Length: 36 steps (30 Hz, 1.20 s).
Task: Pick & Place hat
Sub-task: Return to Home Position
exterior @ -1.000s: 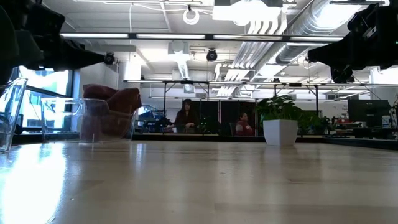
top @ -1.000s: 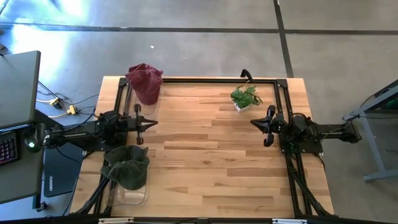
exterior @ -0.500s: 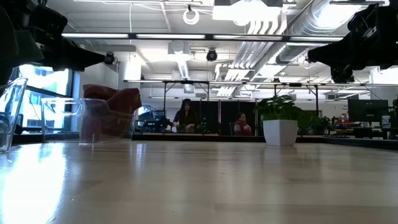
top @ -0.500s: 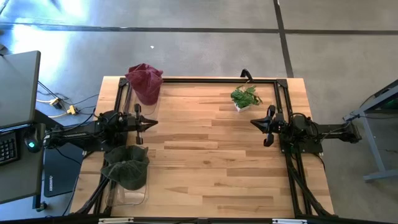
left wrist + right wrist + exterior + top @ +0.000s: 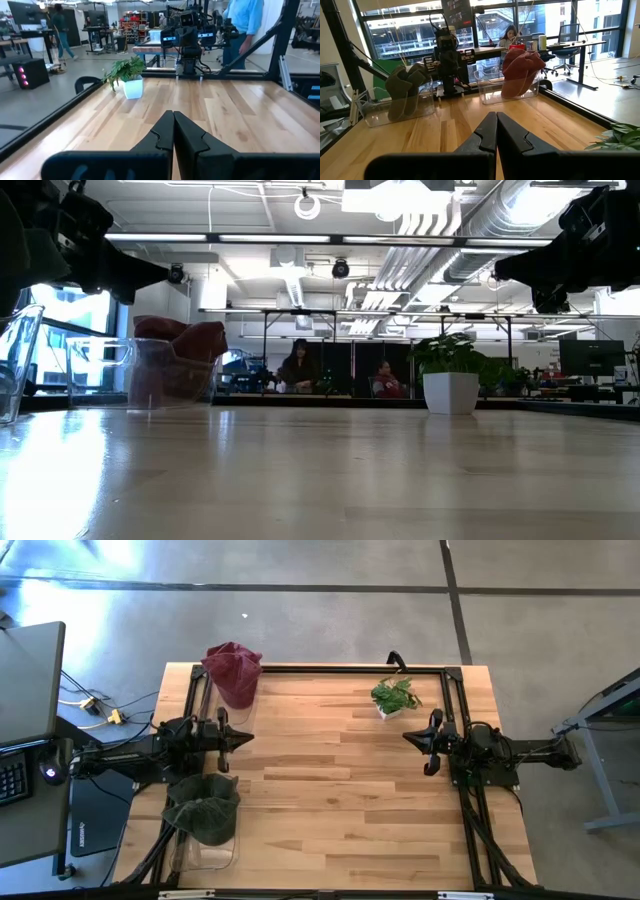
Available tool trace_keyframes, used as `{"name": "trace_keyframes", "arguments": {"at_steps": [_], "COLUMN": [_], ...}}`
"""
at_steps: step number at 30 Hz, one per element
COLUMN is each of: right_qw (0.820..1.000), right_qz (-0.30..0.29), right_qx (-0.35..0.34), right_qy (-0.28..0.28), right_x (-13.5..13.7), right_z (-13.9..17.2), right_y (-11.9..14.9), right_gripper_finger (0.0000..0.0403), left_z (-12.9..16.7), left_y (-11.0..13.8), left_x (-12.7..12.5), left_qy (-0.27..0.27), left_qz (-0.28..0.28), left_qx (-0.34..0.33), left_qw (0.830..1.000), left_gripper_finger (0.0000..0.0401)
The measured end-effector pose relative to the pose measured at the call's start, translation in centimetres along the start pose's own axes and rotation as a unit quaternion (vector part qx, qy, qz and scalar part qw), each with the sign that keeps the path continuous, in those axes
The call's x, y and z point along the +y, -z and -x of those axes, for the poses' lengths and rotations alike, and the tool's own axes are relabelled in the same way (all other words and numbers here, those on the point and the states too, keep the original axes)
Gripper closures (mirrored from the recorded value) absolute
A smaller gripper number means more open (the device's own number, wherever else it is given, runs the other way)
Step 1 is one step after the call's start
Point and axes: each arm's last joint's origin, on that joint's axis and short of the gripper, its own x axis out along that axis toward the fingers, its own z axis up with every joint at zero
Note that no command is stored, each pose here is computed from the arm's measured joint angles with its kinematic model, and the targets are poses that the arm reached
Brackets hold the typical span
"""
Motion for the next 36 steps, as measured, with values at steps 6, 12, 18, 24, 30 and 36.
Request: {"name": "trace_keyframes", "arguments": {"at_steps": [6, 12, 18, 24, 30, 36], "right_qw": [1.0, 1.0, 1.0, 1.0, 1.0, 0.994], "right_qz": [0.0, 0.0, 0.0, 0.0, -0.025, -0.037], "right_qx": [0.0, 0.0, 0.0, 0.0, -0.001, 0.034], "right_qy": [0.0, 0.0, 0.0, 0.0, -0.005, -0.1], "right_x": [0.0, 0.0, 0.0, 0.0, 0.03, 0.45], "right_z": [0.0, 0.0, 0.0, 0.0, 0.08, 0.13], "right_y": [0.0, 0.0, 0.0, 0.0, -0.01, 0.43], "right_gripper_finger": [0.0402, 0.0402, 0.0402, 0.0402, 0.0402, 0.0402], "left_z": [0.0, -0.01, -0.01, -0.01, -0.01, -0.01], "left_y": [0.0, 0.01, 0.01, 0.01, 0.02, 0.02], "left_x": [0.01, 0.02, 0.02, 0.02, 0.02, 0.02], "left_qy": [-0.002, -0.002, -0.002, -0.002, -0.002, -0.002], "left_qz": [0.002, 0.001, 0.0, 0.0, 0.0, 0.0], "left_qx": [0.0, 0.001, 0.001, 0.001, 0.001, 0.001], "left_qw": [1.0, 1.0, 1.0, 1.0, 1.0, 1.0], "left_gripper_finger": [0.0401, 0.04, 0.04, 0.04, 0.04, 0.04]}}
